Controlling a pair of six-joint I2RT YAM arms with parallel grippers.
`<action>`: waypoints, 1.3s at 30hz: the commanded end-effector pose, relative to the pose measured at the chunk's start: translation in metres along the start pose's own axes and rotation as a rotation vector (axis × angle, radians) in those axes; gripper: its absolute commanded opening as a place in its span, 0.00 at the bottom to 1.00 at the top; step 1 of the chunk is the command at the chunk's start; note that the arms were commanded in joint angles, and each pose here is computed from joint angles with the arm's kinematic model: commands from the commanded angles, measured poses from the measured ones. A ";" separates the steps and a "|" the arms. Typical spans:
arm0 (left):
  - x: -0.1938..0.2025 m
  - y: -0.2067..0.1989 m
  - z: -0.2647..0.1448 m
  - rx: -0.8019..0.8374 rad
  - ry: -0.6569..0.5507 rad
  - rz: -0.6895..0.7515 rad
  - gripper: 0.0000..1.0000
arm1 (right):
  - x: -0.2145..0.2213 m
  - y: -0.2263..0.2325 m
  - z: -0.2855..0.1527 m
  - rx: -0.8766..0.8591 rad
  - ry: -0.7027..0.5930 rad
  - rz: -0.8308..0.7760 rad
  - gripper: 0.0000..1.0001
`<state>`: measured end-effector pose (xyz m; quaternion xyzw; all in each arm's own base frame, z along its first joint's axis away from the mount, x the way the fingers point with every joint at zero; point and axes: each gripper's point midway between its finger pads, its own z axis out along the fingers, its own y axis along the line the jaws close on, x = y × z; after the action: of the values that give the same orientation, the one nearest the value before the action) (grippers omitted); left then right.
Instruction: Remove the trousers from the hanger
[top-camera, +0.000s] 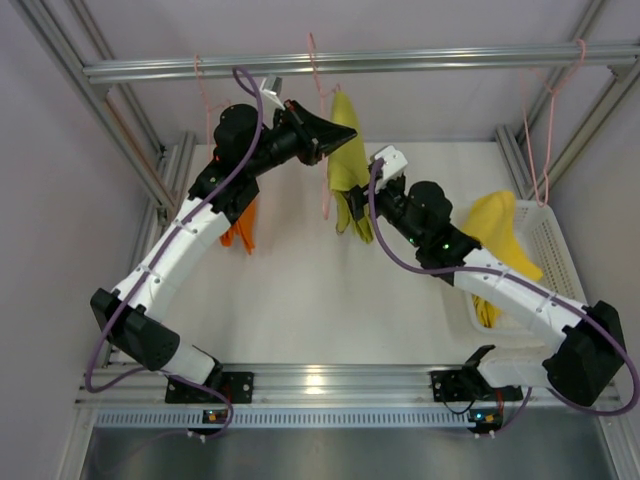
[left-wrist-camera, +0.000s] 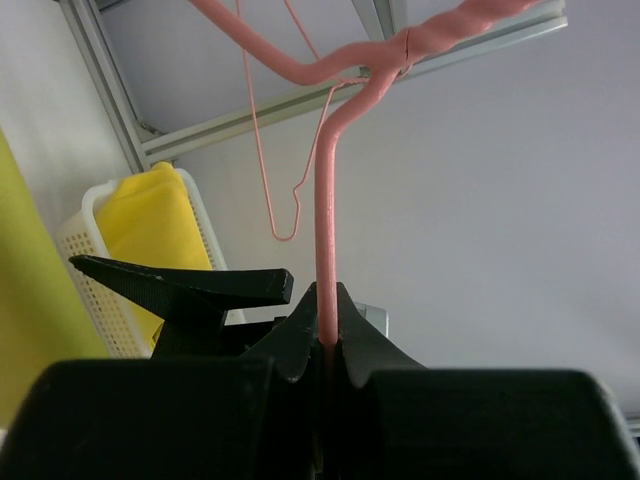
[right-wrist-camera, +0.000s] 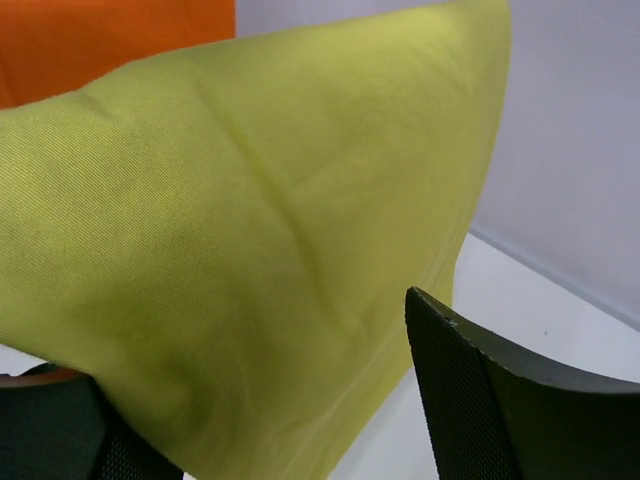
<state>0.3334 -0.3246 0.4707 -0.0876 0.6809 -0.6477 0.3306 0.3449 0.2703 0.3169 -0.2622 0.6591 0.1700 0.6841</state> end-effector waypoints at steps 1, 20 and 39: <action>-0.013 -0.100 -0.027 0.291 -0.072 0.160 0.00 | -0.037 -0.024 -0.010 0.046 -0.110 0.023 0.72; -0.011 -0.099 -0.022 0.299 -0.058 0.167 0.00 | -0.018 -0.021 -0.009 -0.040 -0.064 -0.061 0.69; 0.001 -0.109 -0.012 0.326 -0.031 0.114 0.00 | -0.031 -0.027 0.022 0.015 -0.103 0.054 0.88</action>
<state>0.3343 -0.3426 0.4698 -0.0841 0.6803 -0.6546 0.3188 0.3617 0.2711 0.3077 -0.2750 0.6634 0.1897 0.6695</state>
